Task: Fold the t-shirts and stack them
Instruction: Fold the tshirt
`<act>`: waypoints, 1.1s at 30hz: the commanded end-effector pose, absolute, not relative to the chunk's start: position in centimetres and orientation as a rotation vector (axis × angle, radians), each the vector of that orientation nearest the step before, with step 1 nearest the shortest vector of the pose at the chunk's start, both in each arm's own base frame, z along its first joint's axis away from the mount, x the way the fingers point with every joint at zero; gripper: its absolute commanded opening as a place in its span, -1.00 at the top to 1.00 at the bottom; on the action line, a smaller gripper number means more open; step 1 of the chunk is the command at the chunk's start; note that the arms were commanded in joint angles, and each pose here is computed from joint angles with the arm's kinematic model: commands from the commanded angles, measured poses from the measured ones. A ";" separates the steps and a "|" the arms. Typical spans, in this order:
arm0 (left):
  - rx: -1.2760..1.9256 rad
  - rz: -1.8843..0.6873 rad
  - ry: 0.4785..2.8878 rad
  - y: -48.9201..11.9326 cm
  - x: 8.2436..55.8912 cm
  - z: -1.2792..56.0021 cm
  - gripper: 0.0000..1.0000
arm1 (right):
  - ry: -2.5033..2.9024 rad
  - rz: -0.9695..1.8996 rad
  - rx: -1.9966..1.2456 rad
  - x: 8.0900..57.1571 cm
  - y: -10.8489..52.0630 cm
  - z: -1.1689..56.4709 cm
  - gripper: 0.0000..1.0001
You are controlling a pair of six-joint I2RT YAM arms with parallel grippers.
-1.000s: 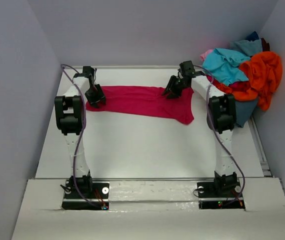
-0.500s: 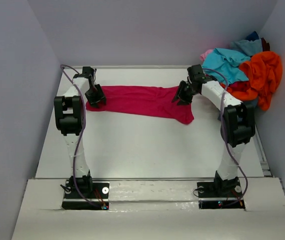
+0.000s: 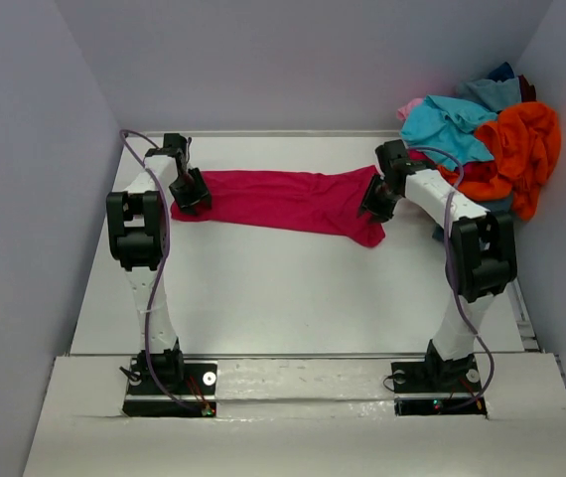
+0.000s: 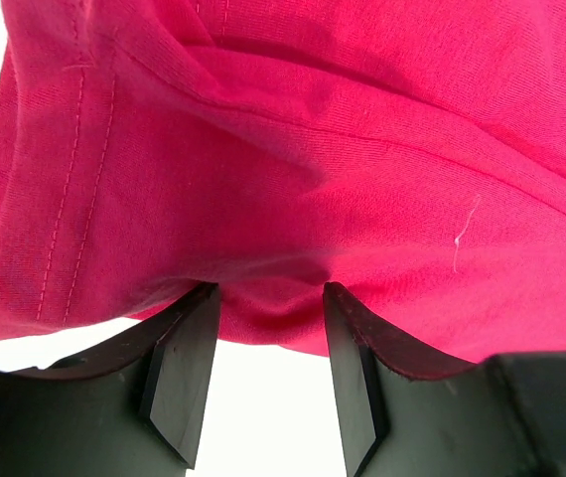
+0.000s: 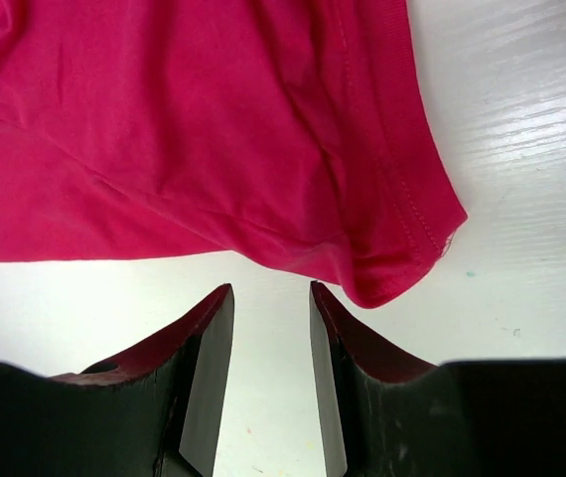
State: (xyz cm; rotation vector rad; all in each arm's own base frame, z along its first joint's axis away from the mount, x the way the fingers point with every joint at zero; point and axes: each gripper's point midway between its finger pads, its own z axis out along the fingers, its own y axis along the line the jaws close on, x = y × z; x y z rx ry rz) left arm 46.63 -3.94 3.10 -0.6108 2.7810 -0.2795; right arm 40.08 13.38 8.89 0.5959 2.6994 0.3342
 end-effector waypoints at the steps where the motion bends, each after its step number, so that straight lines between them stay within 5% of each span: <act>1: -0.586 -0.312 2.732 -4.1 46.7 6.1 -0.13 | 2.650 0.218 0.643 39.8 11.4 9.9 0.15; 33: -0.585 -0.298 2.750 -4.0 46.2 5.3 -0.13 | 2.692 0.236 0.675 40.9 11.6 4.8 0.15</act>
